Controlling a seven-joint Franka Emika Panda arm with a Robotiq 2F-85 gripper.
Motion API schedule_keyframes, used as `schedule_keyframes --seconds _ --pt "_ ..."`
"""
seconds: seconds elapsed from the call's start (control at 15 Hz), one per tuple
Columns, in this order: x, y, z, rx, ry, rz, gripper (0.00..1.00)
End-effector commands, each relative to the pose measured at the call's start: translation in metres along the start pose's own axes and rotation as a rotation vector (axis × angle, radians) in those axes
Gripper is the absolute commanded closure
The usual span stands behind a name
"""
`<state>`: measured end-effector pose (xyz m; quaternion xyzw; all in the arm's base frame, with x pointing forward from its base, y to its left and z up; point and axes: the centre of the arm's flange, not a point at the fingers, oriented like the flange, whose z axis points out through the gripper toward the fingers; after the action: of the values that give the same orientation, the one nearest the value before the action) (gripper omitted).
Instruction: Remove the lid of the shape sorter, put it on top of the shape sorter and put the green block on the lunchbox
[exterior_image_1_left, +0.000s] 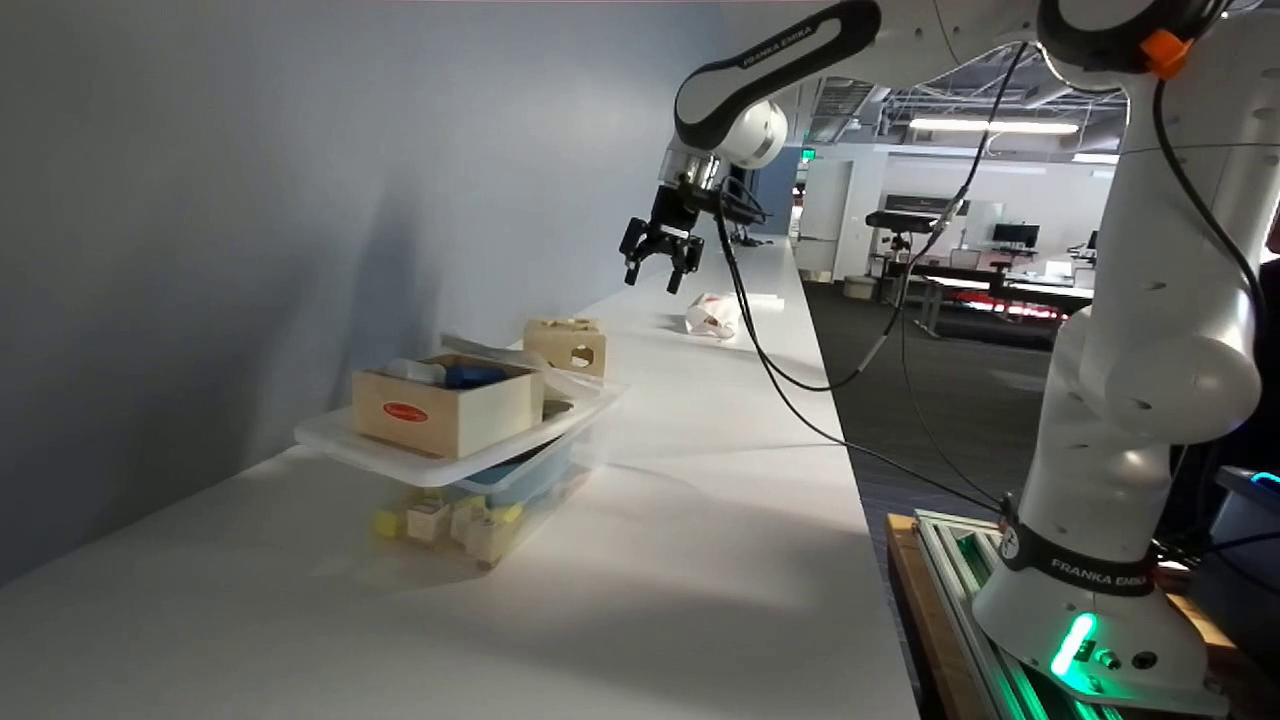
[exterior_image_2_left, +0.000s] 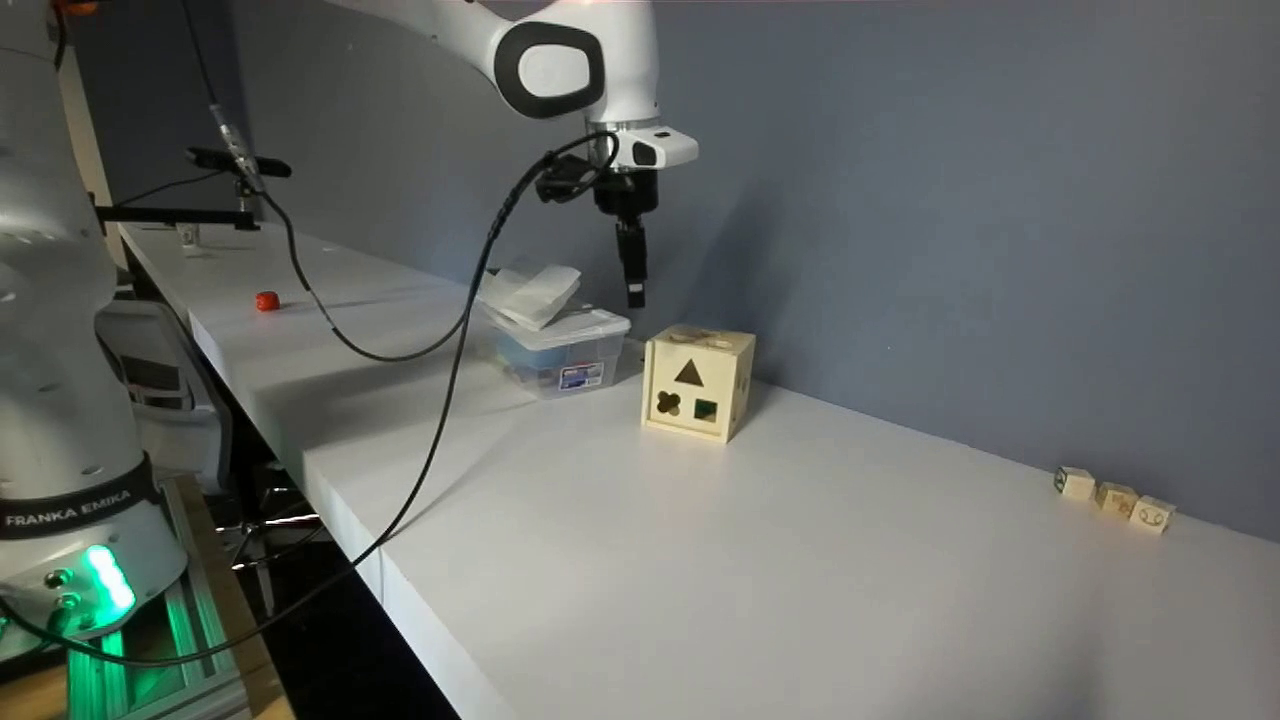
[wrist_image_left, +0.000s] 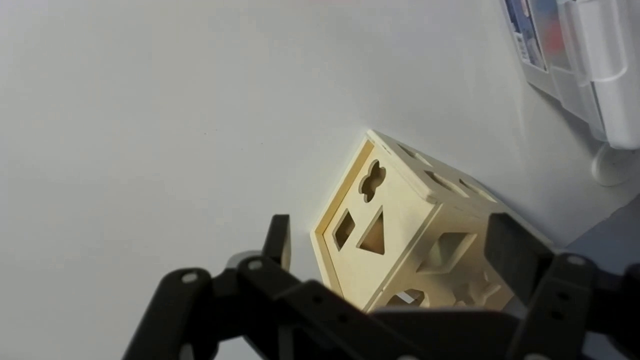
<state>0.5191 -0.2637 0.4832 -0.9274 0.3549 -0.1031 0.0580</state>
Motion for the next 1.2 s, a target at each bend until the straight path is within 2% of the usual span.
schedule_keyframes --seconds 0.0,0.13,0.33,0.53,0.87,1.13 --pt "0.000 0.000 -0.001 0.000 -0.001 0.000 0.00" --pt "0.001 0.000 -0.002 0.000 0.000 0.000 0.00" --pt "0.004 -0.014 0.009 0.131 0.071 0.139 0.00" --pt "0.018 -0.023 0.019 0.224 0.101 0.200 0.00" --pt "0.043 -0.015 0.047 0.240 0.138 0.275 0.00" --pt "0.057 -0.002 0.075 0.270 0.136 0.334 0.00"
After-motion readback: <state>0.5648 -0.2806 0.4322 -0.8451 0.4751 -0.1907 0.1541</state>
